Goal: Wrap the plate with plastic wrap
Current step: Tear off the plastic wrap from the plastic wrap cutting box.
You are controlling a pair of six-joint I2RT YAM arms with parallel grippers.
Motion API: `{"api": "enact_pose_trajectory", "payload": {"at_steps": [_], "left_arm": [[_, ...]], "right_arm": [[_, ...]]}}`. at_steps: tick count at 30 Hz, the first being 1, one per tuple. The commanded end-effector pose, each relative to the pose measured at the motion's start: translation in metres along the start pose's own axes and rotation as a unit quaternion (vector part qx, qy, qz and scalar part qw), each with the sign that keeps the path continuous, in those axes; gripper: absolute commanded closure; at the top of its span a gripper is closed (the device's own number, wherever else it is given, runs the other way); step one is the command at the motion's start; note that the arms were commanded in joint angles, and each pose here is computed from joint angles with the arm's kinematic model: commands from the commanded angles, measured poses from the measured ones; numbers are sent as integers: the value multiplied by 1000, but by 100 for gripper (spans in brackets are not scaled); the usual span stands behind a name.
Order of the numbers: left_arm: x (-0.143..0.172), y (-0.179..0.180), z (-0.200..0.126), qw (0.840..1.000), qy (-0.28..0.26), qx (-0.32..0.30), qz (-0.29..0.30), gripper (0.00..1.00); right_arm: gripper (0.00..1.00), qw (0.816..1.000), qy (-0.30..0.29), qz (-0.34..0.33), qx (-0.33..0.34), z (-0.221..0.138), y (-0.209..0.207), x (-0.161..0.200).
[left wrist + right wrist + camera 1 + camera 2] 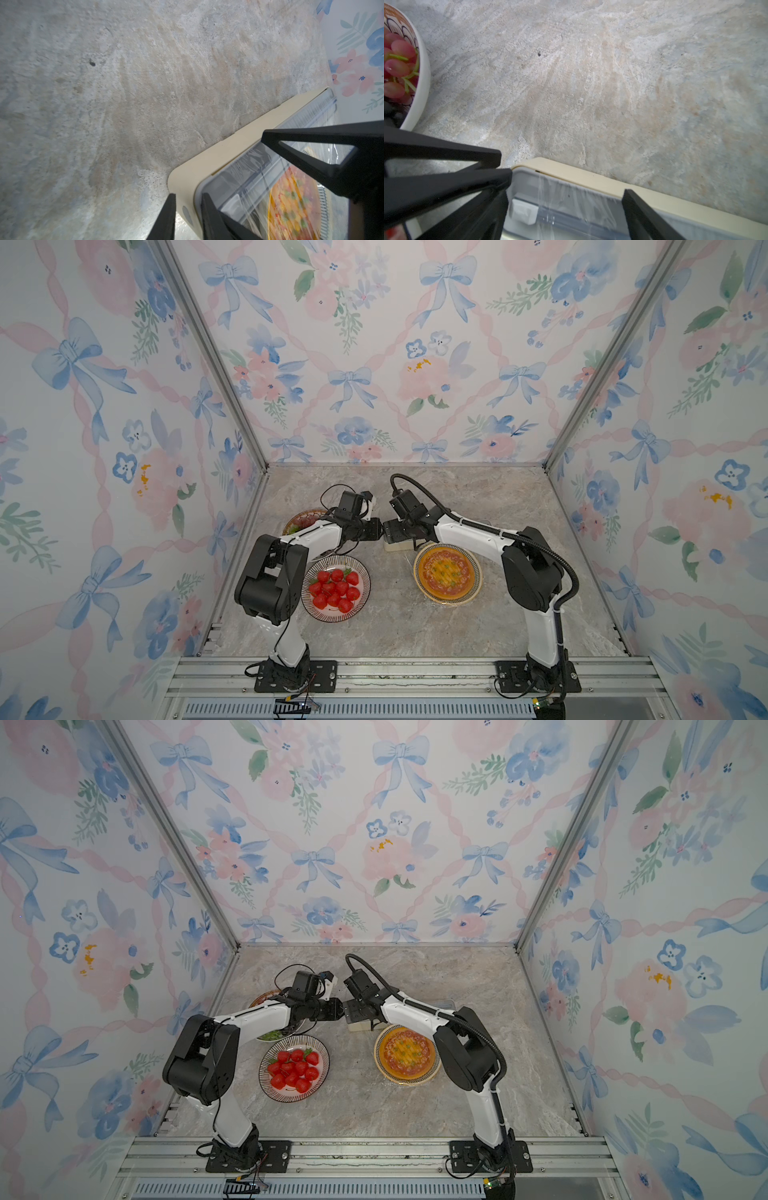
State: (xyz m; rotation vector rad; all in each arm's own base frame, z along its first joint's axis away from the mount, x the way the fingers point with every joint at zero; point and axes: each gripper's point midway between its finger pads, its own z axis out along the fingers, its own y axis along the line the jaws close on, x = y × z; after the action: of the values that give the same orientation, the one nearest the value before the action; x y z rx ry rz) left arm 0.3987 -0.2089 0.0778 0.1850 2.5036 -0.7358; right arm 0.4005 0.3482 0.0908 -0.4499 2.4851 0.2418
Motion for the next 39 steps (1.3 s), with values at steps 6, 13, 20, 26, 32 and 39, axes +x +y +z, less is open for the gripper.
{"api": "enact_pose_trajectory", "payload": {"at_steps": [6,13,20,26,32,39], "left_arm": [[29,10,14,999,42,-11,6,72],[37,18,16,998,49,-25,5,72],[50,29,19,997,61,-41,2,71],[54,34,20,997,65,-51,1,71],[53,34,21,997,65,-52,0,71],[52,35,20,997,62,-55,0,71]], "right_arm": [[13,1000,9,0,28,4,-16,-1],[12,998,20,-28,57,0,-27,3],[12,997,20,-27,74,-7,-43,5],[12,996,21,-18,90,-14,-66,9],[12,993,24,-10,115,-23,-95,13],[12,988,26,4,149,-37,-134,20]]}}
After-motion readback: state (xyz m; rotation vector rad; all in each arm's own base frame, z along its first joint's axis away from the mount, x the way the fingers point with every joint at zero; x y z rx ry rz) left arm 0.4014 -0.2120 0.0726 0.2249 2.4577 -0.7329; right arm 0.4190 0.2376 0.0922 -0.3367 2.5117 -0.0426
